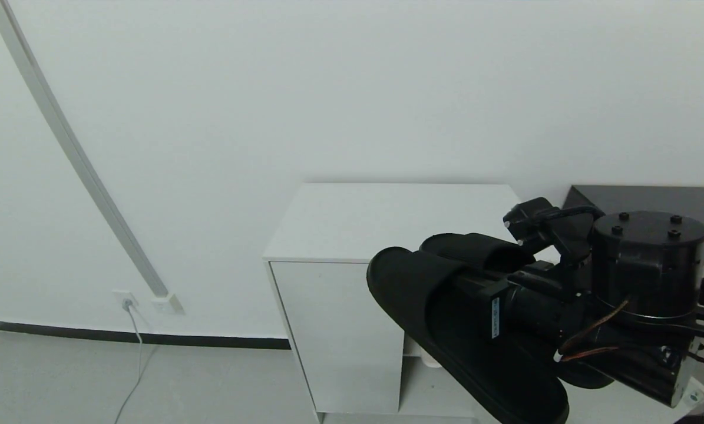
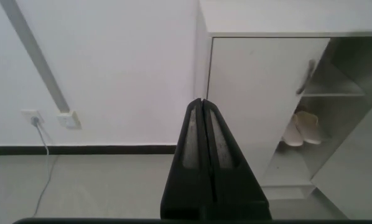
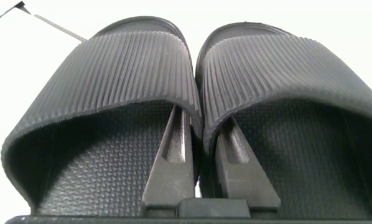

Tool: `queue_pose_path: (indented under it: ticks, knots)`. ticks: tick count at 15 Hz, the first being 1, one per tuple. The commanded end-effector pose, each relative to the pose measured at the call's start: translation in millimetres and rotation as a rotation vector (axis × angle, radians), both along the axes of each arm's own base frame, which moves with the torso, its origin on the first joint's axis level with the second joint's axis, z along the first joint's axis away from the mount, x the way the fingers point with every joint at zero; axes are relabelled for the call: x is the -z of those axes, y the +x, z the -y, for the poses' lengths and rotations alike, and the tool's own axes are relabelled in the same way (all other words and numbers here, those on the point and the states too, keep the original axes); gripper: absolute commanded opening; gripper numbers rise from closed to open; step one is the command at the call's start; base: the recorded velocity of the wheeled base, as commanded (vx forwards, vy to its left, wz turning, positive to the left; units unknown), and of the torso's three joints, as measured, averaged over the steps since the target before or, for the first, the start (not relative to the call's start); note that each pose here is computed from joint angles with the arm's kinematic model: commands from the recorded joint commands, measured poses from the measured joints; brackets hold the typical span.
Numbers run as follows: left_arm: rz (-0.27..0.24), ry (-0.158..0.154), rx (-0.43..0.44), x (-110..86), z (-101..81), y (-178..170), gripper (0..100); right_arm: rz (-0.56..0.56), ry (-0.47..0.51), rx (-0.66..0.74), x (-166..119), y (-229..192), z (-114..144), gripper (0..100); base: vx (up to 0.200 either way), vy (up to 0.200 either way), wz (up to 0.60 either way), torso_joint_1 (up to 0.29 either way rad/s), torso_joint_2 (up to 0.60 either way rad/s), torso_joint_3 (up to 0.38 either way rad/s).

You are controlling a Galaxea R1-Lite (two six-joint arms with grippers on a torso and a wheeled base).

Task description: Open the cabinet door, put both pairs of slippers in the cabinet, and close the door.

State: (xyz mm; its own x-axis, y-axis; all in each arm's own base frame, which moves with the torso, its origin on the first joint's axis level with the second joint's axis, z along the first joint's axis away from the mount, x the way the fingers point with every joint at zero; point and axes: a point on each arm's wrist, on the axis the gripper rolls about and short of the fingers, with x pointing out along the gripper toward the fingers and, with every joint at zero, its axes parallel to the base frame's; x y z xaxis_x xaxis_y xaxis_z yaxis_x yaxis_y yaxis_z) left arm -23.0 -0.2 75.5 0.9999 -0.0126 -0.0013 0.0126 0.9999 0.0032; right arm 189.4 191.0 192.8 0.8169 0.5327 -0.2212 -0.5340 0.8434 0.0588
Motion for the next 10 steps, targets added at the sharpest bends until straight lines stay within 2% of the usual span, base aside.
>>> queue_pose_path:
  ticks: [1,3,10]
  knots:
    - [-0.002,0.0,0.0,0.1,0.0,0.1,0,0.004,0.003,-0.005,-1.3,-2.7,0.3,0,0.0,-0.2,0.0,0.002,0.0,0.002]
    - [-0.002,0.0,0.0,0.1,0.0,0.1,0,0.0,-0.002,-0.006,0.1,-2.7,0.4,0,0.0,-0.2,0.0,0.0,0.0,0.005]
    - [-0.002,-0.002,0.001,0.1,0.0,0.1,0,-0.003,0.002,-0.006,0.9,-3.3,1.5,0,0.0,0.0,0.0,0.0,0.0,0.0]
